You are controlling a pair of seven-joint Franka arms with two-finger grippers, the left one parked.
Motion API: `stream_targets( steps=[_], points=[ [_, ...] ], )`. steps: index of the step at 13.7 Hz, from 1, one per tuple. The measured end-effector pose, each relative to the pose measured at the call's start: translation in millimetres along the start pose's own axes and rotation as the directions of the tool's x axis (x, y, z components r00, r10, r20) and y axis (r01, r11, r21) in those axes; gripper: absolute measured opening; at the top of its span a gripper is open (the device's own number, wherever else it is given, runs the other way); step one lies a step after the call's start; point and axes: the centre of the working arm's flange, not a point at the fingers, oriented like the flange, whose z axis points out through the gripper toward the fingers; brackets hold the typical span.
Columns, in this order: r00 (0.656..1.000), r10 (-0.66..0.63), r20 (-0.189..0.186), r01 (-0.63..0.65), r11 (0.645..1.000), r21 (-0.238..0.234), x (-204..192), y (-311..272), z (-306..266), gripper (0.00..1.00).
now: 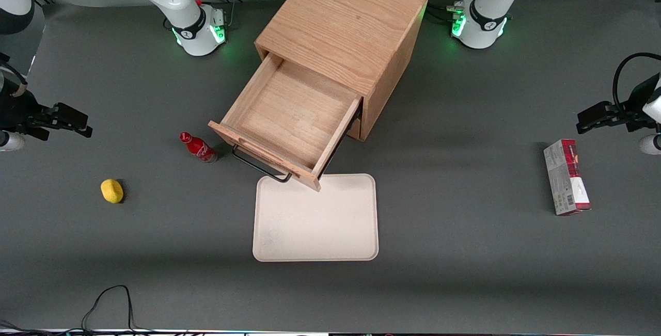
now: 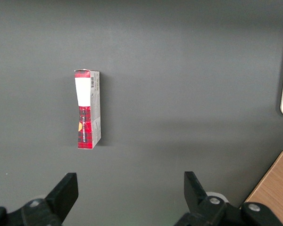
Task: Open upper drawer
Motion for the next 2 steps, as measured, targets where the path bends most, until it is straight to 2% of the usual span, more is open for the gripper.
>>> stream_targets(
  steps=[2],
  points=[
    [1.0, -0.004, 0.0, 0.004, 1.0, 0.0, 0.0, 0.0, 0.0, 1.0]
  ],
)
